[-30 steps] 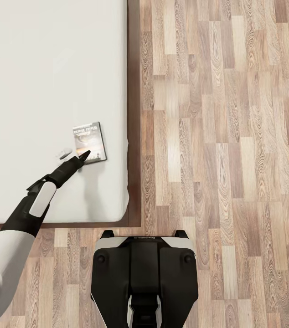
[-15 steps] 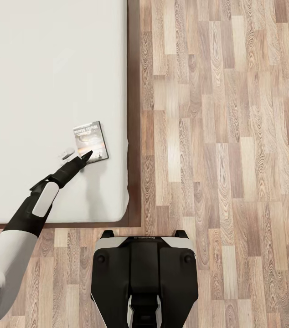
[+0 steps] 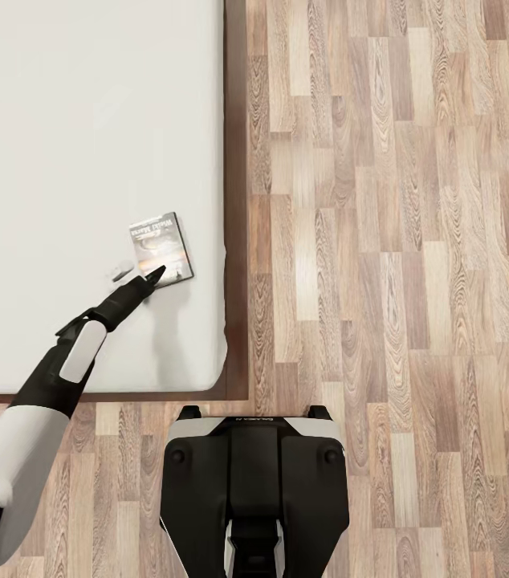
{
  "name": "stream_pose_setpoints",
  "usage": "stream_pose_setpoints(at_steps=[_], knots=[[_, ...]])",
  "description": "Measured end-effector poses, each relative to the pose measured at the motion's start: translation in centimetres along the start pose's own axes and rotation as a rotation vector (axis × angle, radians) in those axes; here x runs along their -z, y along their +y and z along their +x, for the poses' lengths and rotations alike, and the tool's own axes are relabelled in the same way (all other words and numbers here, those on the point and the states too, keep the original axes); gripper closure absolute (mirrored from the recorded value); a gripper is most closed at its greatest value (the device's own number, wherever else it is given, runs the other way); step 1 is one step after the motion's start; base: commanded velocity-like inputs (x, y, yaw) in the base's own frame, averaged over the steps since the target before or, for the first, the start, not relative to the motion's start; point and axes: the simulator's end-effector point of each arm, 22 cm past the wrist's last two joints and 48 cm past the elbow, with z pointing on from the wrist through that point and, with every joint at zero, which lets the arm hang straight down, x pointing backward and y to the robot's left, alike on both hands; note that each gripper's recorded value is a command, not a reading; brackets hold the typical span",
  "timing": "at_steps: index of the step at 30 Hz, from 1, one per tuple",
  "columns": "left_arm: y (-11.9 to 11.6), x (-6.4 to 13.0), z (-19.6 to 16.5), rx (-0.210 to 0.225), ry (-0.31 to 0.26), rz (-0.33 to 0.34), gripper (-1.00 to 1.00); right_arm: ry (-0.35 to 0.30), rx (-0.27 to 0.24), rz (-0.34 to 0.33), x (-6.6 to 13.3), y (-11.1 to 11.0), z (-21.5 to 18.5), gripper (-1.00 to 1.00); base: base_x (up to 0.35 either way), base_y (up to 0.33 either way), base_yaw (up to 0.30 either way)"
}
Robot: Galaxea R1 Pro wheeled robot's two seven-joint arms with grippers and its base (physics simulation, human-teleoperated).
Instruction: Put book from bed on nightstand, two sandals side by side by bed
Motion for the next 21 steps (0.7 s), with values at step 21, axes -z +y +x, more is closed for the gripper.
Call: stream_pose_setpoints(at_steps=[21], knots=[[-1.3,-0.4,1.1,0.008,0.013,0.019,-1.00,0.000,0.000,0.001,0.0,-0.1,0.0,-1.00,0.000,0.000,0.000]])
